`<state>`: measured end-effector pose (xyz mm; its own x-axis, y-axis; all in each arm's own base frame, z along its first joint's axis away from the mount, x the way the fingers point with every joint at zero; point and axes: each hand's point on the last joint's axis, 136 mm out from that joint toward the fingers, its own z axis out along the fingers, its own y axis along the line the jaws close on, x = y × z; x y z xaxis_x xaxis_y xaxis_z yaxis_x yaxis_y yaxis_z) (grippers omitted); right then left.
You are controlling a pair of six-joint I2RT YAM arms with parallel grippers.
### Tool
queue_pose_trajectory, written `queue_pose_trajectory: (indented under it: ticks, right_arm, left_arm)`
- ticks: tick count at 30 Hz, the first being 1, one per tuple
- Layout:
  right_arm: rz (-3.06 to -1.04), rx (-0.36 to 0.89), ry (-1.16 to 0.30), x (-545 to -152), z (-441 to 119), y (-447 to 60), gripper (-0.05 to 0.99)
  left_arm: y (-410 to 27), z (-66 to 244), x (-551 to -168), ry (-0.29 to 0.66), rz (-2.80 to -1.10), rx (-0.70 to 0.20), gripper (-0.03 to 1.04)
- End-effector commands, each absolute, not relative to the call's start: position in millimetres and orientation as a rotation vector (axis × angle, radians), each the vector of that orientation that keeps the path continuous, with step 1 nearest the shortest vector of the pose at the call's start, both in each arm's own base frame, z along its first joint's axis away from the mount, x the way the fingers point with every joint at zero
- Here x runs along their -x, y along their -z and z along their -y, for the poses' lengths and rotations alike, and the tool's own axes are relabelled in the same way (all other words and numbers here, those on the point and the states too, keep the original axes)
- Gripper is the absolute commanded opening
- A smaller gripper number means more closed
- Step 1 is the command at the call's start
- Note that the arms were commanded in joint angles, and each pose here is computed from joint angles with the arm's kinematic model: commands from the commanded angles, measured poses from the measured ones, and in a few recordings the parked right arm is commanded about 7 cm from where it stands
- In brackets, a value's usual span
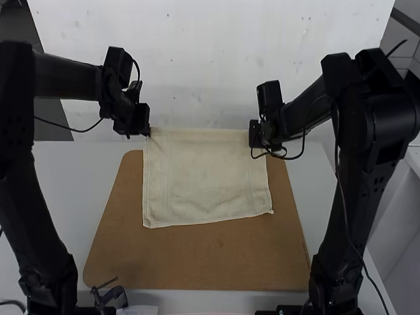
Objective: Fold the towel.
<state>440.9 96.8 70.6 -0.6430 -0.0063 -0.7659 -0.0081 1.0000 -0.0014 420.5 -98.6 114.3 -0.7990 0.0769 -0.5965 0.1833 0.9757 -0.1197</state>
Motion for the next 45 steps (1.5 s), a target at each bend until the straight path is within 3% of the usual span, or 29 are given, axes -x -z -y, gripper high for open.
queue_pose_trajectory:
  ticks: [1,10,16,25,36,45]
  right_arm:
    - [-2.244,-0.011,0.038,-430.0,-89.3,-79.4,0.01]
    - [-2.284,0.094,0.04,-388.2,-83.1,-92.1,0.01]
    - [-2.28,0.244,0.056,-361.6,-80.5,-95.3,0.01]
    - [-2.326,0.303,0.051,-332.0,-74.9,-81.6,0.01]
    - [-2.383,0.354,0.067,-302.3,-67.7,-75.6,0.02]
    - [-2.461,0.339,0.118,-305.4,-57.7,-42.9,0.02]
  left_arm:
    - [-119.5,101.4,-402.8,0.186,-2.482,-0.188,0.02]
    - [-105.1,105.7,-346.8,0.201,-2.511,-0.234,0.02]
    - [-107.2,101.7,-319.0,0.197,-2.511,-0.25,0.02]
    - [-95.1,92.6,-289.0,0.181,-2.58,-0.252,0.02]
    - [-85.7,108.5,-243.4,0.205,-2.647,-0.361,0.02]
    - [-67.0,104.1,-257.3,0.129,-2.691,-0.345,0.02]
